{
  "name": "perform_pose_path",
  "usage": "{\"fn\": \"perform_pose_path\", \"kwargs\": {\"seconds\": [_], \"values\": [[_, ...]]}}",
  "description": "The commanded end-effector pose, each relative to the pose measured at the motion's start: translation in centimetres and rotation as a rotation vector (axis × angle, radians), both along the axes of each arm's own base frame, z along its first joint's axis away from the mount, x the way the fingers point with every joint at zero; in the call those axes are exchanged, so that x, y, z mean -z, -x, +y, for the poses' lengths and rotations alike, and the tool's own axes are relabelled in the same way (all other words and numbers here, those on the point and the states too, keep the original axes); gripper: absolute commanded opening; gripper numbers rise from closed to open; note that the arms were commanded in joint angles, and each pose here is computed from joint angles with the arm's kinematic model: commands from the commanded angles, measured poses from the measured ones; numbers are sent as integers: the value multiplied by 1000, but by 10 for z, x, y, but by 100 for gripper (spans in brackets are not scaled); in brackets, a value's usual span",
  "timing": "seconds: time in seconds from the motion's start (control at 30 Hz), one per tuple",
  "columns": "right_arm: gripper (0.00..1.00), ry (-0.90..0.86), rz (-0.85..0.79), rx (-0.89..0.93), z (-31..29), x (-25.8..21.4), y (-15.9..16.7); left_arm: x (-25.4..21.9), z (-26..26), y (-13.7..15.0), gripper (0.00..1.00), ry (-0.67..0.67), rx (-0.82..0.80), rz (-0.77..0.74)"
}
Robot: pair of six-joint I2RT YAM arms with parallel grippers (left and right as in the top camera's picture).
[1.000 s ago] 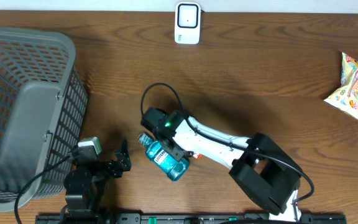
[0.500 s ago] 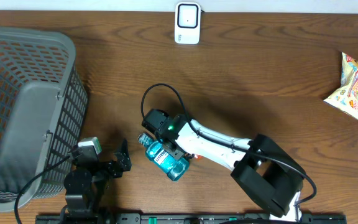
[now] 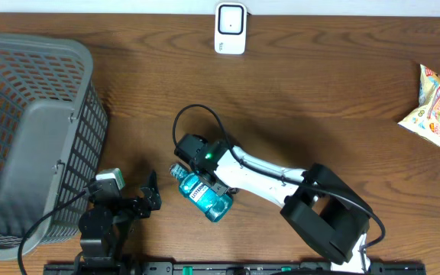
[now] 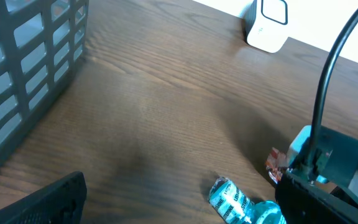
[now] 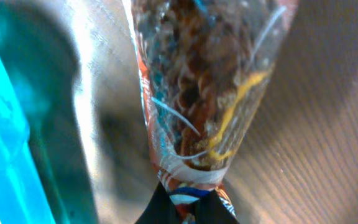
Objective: Scan the item barcode
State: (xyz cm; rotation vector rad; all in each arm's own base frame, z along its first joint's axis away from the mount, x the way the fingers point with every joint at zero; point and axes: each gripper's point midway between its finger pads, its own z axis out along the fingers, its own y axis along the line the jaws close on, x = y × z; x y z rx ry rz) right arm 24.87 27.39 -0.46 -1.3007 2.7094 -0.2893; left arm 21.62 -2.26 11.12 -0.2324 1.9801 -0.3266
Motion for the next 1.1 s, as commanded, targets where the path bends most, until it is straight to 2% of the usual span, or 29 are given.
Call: {"fn": "perform_pose_path", "kwargs": {"seconds": [0.0, 0.13, 0.2, 0.27, 0.37, 0.67, 0.83, 1.07], "values": [[1, -59, 381, -58, 2, 37, 50, 10, -3, 2, 98, -7, 19, 29], [1, -347, 644, -117, 30, -19, 50, 10, -3, 2, 98, -7, 19, 29], [1, -615, 785, -199, 44, -58, 52, 10, -3, 2, 98, -7, 19, 29], [1, -787, 841, -226, 48, -80, 49, 10, -3, 2, 98, -7, 19, 29], [1, -951, 872, -244, 43, -100, 43, 10, -3, 2, 98, -7, 19, 29], [1, -1315, 911, -243, 44, -160, 38, 10, -3, 2, 98, -7, 19, 29], [1, -1474, 940, -138, 50, -192, 33, 10, -3, 2, 98, -7, 19, 29], [1, -1468, 987, -59, 51, -196, 31, 10, -3, 2, 98, -7, 19, 29]]}}
